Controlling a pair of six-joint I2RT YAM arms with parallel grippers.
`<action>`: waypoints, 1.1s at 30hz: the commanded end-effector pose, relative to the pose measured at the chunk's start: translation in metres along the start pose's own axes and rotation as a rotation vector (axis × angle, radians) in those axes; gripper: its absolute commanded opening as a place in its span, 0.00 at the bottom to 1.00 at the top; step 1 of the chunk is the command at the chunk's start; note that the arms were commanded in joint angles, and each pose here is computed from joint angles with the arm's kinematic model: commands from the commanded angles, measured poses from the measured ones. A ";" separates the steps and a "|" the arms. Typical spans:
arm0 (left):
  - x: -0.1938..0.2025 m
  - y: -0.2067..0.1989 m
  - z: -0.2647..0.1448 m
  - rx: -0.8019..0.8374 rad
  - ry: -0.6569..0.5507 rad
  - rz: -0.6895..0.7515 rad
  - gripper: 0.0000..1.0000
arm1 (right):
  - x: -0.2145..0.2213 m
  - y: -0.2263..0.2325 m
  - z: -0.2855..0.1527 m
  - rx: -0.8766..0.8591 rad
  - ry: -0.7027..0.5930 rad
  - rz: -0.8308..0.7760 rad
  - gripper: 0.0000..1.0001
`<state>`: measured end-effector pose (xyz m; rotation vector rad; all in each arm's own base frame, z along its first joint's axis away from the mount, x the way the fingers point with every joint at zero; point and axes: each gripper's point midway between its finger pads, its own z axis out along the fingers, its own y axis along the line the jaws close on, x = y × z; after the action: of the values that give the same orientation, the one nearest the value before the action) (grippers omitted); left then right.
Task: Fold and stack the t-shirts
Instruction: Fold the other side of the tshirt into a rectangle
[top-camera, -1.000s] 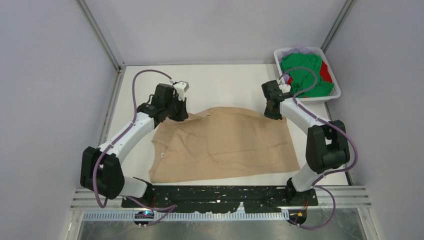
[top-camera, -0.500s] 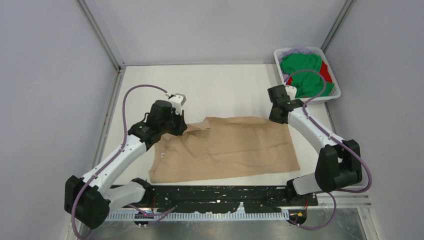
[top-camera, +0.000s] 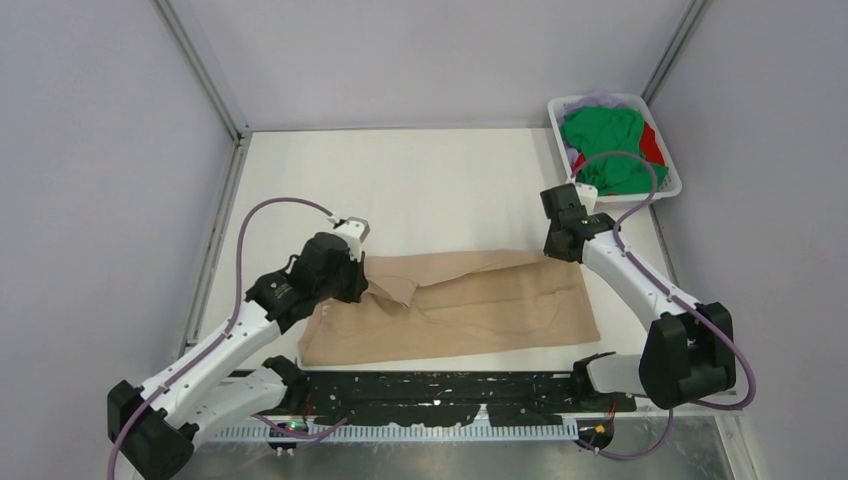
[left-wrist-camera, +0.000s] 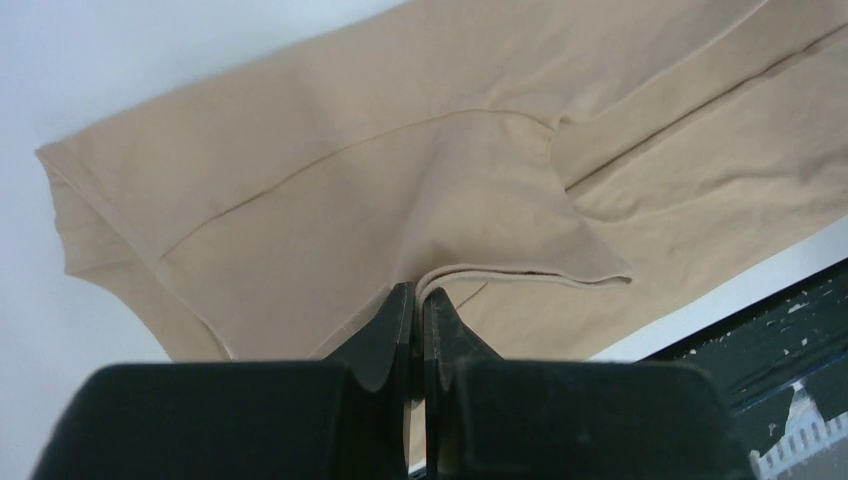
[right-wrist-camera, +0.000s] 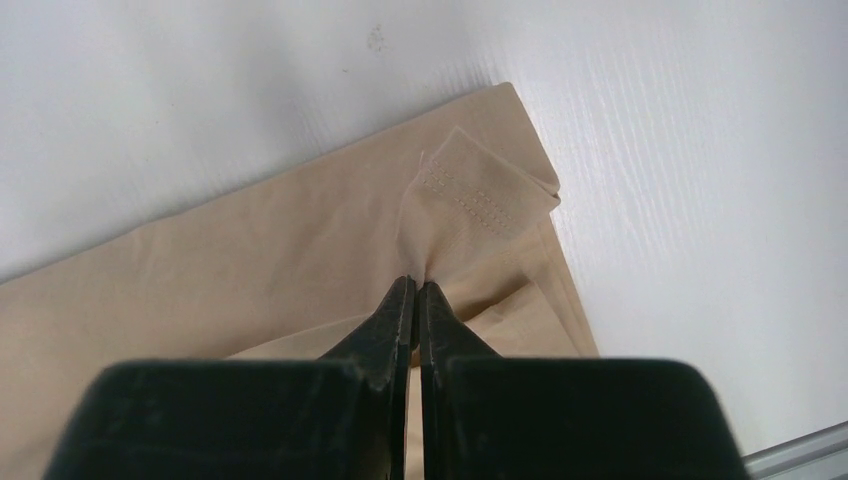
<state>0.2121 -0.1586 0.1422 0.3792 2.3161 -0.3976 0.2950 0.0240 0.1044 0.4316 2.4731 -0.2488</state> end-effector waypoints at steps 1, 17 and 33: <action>0.012 0.002 -0.008 -0.036 0.021 -0.021 0.00 | -0.001 -0.009 -0.008 0.007 -0.029 -0.010 0.05; 0.092 -0.009 -0.017 -0.083 0.332 -0.065 0.27 | 0.040 -0.024 0.008 0.064 0.057 -0.044 0.30; 0.016 -0.068 -0.025 0.165 -0.033 -0.200 1.00 | 0.007 -0.011 -0.042 -0.187 -0.212 0.153 0.95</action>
<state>0.1153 -0.1689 0.1267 0.2919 2.5079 -0.5906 0.2375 -0.0023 0.1186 0.5288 2.3373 -0.2535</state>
